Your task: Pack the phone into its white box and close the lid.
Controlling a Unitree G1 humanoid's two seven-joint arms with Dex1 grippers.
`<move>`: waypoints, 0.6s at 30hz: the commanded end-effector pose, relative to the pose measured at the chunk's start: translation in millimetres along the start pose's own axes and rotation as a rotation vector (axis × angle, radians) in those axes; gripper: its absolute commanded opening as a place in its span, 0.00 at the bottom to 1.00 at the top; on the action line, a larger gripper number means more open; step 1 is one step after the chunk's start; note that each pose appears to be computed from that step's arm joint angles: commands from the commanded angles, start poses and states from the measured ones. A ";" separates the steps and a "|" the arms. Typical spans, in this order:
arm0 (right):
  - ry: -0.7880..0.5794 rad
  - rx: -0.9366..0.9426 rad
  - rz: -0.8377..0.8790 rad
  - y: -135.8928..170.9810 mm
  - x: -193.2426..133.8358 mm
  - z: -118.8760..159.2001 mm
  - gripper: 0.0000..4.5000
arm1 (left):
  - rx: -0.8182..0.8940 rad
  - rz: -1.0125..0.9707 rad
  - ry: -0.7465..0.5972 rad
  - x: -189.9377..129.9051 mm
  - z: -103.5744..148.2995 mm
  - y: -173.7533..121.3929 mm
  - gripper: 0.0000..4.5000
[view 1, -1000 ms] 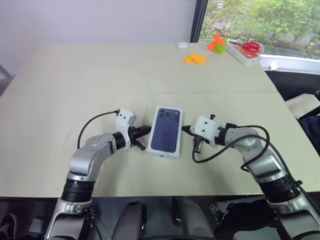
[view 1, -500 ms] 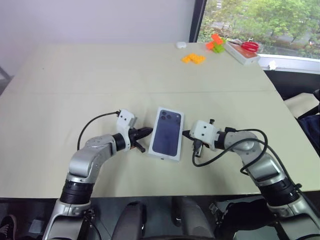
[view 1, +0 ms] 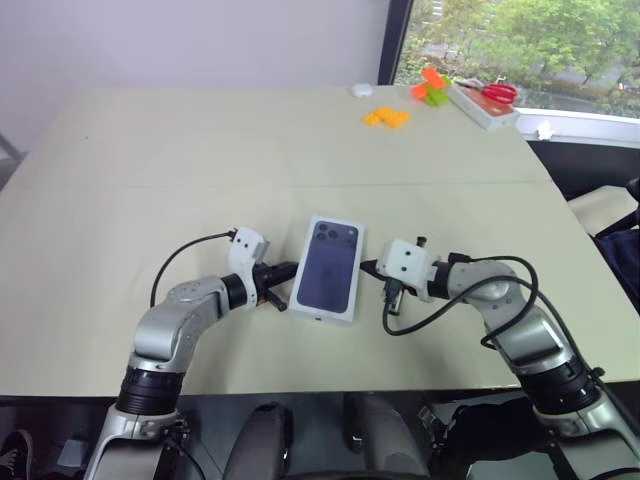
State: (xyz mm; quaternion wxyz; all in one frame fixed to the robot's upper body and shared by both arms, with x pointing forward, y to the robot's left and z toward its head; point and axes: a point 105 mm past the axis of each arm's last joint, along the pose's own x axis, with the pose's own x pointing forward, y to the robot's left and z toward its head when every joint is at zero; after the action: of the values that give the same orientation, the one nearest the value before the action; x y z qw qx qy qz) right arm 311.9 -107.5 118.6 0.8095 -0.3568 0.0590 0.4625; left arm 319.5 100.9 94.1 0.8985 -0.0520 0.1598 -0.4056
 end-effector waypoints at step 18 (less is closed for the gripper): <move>0.005 -0.068 -0.012 -11.2 -7.3 4.7 0.00 | 0.024 0.000 -0.016 -5.9 8.0 5.0 0.00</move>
State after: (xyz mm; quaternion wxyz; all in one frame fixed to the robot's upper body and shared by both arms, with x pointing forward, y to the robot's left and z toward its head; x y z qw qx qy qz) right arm 311.7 -109.4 112.7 0.8013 -0.3692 0.0701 0.4655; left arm 319.0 103.8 90.7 0.8970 -0.0463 0.1689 -0.4060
